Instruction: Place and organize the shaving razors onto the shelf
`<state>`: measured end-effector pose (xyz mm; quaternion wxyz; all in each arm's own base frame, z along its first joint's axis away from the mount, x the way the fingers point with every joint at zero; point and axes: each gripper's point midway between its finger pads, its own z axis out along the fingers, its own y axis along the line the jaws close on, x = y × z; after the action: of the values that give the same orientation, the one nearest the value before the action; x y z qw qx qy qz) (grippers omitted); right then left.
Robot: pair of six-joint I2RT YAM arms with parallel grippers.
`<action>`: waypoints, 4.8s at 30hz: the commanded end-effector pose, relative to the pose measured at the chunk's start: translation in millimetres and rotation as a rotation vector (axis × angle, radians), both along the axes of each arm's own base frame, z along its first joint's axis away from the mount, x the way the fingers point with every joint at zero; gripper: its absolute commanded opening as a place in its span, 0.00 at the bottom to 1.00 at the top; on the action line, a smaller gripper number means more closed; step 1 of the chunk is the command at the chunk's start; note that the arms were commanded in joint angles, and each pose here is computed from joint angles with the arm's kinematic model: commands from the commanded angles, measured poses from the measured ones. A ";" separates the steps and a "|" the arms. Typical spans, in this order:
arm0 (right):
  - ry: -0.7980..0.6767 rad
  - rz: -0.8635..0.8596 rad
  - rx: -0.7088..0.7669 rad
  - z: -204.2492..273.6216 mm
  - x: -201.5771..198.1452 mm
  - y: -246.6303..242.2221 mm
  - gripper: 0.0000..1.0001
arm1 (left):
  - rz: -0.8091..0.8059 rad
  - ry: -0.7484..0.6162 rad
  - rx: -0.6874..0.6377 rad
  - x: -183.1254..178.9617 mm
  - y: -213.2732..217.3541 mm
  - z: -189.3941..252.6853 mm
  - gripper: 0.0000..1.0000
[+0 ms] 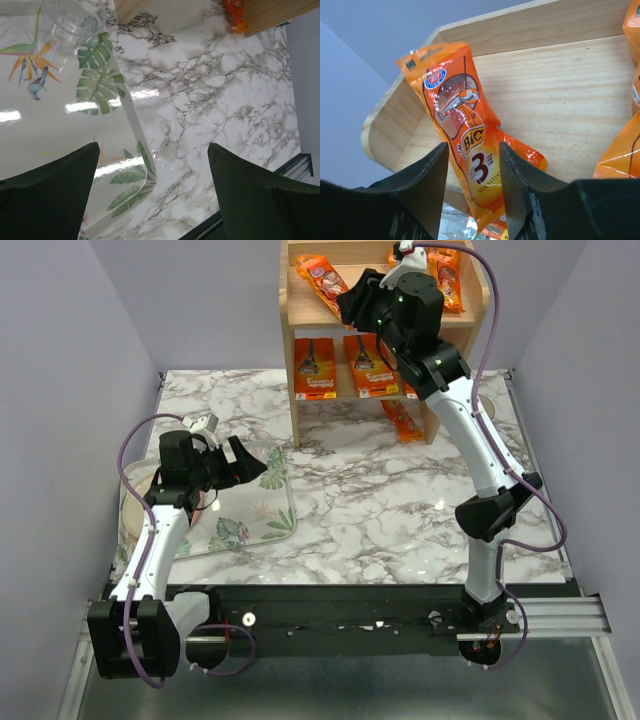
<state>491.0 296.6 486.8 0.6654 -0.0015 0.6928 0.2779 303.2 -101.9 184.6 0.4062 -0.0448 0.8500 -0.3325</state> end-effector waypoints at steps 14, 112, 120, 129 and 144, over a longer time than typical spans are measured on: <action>-0.025 -0.057 -0.120 -16.3 10.5 -5.0 0.15 | -0.008 -0.034 -0.041 -5.8 -3.1 7.1 0.99; -0.166 -0.002 -0.132 32.2 12.5 -65.0 0.42 | 0.446 -0.837 0.373 222.5 -159.3 295.1 0.00; -0.134 0.081 -0.122 15.3 22.1 -44.5 0.43 | 0.447 -0.835 0.410 235.1 -164.3 278.7 0.00; -0.050 0.161 -0.097 -4.1 4.6 -35.5 0.43 | 0.422 -0.883 0.410 251.5 -180.1 273.8 0.06; -0.062 0.111 -0.079 8.1 0.7 -46.6 0.45 | 0.358 -0.928 0.335 258.2 -203.7 277.0 0.11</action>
<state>506.4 260.8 471.9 0.6576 -0.0869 0.6916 0.2857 552.1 -285.8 478.5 0.7980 0.0095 0.5979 -0.0751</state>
